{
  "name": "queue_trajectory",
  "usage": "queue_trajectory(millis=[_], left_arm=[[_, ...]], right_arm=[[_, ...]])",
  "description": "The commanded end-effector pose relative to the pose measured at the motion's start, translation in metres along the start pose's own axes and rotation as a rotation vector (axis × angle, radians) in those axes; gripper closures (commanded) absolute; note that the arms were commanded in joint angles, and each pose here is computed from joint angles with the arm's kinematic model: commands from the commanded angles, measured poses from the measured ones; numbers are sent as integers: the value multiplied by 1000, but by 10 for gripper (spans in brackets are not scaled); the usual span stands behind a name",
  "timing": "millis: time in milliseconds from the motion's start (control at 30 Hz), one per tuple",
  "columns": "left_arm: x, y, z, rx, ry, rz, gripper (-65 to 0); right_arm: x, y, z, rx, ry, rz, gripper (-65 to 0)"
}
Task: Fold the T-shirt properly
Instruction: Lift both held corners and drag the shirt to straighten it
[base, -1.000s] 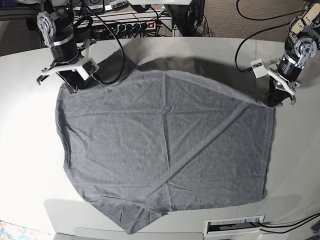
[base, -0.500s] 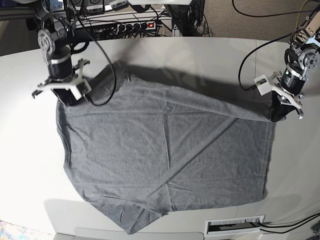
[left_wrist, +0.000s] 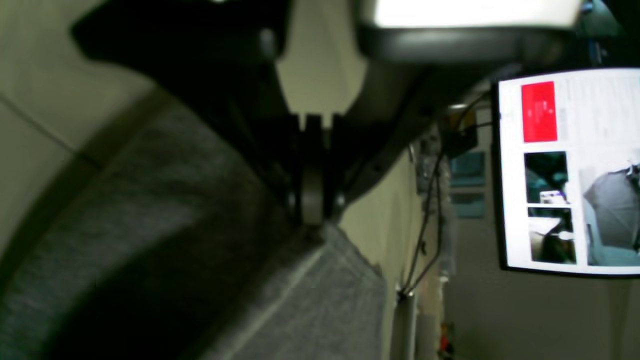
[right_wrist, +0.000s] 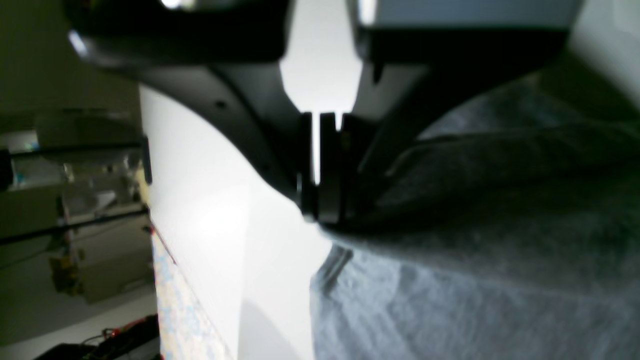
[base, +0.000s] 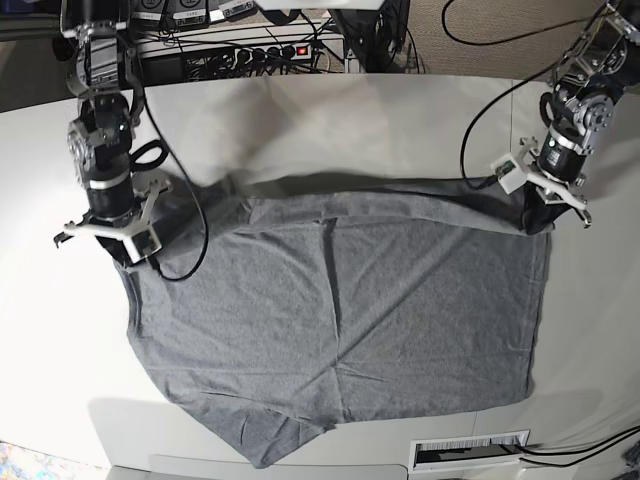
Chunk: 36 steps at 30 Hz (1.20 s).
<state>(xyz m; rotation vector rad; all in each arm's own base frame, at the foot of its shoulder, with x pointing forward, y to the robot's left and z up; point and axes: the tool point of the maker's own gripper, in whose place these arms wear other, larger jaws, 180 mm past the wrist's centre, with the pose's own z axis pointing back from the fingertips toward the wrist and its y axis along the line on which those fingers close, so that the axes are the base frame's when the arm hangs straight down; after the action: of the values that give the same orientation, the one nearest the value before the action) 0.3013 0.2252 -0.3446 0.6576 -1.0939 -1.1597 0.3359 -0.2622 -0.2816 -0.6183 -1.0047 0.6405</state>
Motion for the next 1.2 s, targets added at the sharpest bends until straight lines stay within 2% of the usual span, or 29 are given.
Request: queue_trajectory(millis=[0,300,567,1167], left_arm=[[3,19,-6,60,-17,-10,0],[16,47,-47,163,-26,149,0],[-9,56,-78,188,16,168,0],[-8,62,-81,200,-3,175,0]], right_arm=[[14,-15,-3,-43,-46,6,0],[32,-22,-56,-34,-36,7,0],[34,-58,-91,-80,7,-47,0],[24,-60,-107,-68,29,-79,0]])
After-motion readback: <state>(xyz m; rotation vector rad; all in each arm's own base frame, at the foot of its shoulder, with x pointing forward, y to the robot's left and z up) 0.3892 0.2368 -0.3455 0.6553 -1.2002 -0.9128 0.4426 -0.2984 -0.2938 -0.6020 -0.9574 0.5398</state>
